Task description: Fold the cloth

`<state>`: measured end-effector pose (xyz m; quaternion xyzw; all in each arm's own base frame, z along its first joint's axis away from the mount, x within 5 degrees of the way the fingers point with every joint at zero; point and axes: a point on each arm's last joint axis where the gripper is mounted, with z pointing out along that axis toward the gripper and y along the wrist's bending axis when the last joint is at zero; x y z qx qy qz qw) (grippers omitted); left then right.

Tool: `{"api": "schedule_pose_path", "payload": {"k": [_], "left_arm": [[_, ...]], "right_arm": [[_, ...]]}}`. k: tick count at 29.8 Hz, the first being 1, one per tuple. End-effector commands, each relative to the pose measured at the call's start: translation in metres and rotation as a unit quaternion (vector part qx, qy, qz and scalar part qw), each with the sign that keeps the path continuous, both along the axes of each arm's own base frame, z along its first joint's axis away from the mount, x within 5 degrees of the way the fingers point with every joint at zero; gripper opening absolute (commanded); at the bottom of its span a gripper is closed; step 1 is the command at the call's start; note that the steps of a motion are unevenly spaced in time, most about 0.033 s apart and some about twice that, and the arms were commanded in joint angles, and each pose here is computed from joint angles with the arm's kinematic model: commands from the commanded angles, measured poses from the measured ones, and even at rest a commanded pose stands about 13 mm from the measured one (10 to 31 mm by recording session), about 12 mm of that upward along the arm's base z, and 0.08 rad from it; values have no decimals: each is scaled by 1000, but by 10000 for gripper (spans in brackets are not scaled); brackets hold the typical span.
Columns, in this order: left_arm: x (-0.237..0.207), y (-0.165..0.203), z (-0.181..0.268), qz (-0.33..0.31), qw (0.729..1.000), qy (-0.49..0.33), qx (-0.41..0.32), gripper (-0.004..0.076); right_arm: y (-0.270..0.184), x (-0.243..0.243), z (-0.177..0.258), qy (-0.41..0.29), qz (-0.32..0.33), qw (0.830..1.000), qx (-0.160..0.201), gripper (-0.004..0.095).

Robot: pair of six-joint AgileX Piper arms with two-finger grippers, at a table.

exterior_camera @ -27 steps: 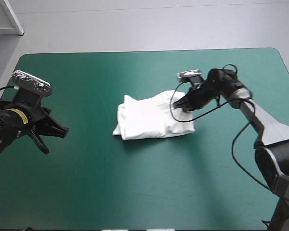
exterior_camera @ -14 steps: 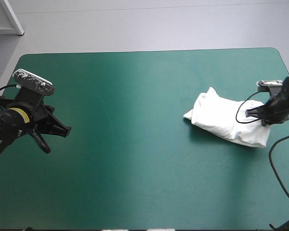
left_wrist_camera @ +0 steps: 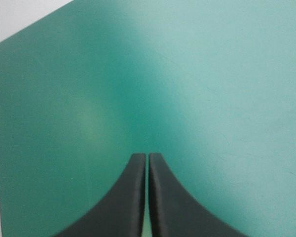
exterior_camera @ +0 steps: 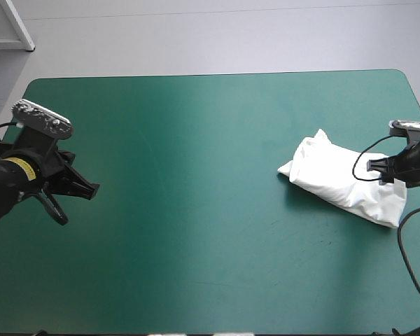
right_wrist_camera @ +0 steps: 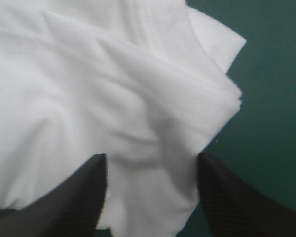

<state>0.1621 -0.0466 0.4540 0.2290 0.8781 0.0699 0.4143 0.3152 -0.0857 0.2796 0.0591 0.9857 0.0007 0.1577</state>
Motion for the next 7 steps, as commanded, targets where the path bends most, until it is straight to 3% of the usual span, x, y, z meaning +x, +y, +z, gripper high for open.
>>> {"api": "schedule_pose_path", "payload": {"k": [1,3,5,7], "left_arm": [[-16,10,30,13,996,-89,-23,19],[-25,15,37,20,993,-110,-32,19],[-34,20,42,22,991,-128,-36,19],[-48,28,47,30,987,-151,-37,19]], "right_arm": [[12,-15,62,-108,-1,994,15,762],[30,-30,98,-179,38,982,39,661],[49,-56,137,-253,75,963,48,460],[66,-91,174,-330,119,936,33,137]]}}
